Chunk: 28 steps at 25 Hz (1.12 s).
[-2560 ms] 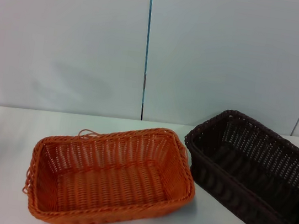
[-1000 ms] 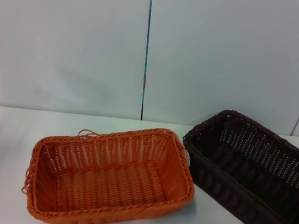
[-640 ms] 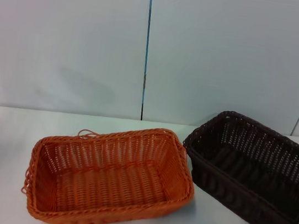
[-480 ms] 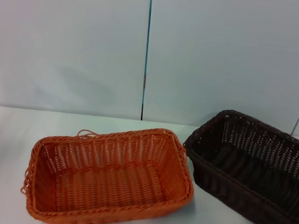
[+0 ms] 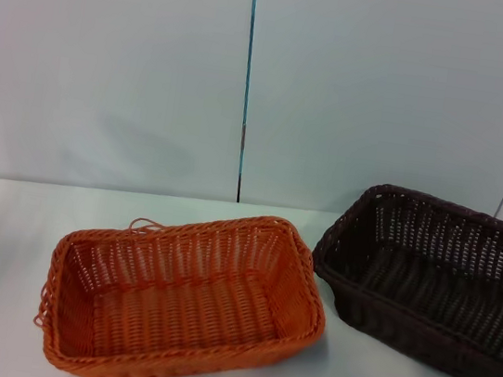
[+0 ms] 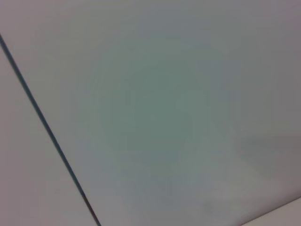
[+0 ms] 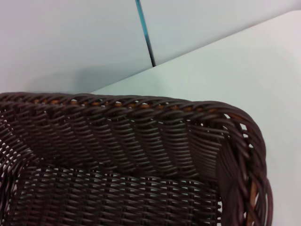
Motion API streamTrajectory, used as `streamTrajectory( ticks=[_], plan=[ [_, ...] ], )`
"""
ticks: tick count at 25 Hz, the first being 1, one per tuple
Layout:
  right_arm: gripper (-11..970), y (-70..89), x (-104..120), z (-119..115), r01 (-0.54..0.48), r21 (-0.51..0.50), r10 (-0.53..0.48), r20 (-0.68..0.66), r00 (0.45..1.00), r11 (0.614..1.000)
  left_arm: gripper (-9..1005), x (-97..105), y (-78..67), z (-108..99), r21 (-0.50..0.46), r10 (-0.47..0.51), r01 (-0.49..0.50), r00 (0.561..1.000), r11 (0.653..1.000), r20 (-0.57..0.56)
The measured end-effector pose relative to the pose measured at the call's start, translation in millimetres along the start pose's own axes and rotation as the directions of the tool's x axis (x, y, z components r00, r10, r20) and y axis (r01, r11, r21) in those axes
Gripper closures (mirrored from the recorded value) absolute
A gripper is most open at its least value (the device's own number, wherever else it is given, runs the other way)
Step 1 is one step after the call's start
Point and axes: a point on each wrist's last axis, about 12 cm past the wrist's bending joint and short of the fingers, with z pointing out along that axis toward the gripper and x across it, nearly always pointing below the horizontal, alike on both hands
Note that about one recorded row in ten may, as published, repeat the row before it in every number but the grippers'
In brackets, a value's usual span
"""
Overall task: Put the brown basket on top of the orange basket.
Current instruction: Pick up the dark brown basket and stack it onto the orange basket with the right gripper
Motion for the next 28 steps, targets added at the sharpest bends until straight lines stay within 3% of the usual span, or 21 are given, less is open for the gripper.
streamTrajectory(
  ticks=[7,22,28],
  plan=[
    [797,1.7,9,-19,0.002,0.005,-0.001,-0.045,0.999,1.0,274,-1,-1.5,0,0.001,0.001,-0.001,1.0,1.0,0.002],
    [796,16.8,34,-81,-0.024,-0.034,0.017,-0.184,0.983,0.999,274,-3,-3.4,1,0.006,0.005,-0.005,1.0,1.0,0.007],
    [796,12.8,43,-103,-0.01,-0.036,0.003,-0.213,0.977,0.999,274,-4,-5.3,2,0.013,0.013,-0.013,1.0,1.0,0.004]
  ],
)
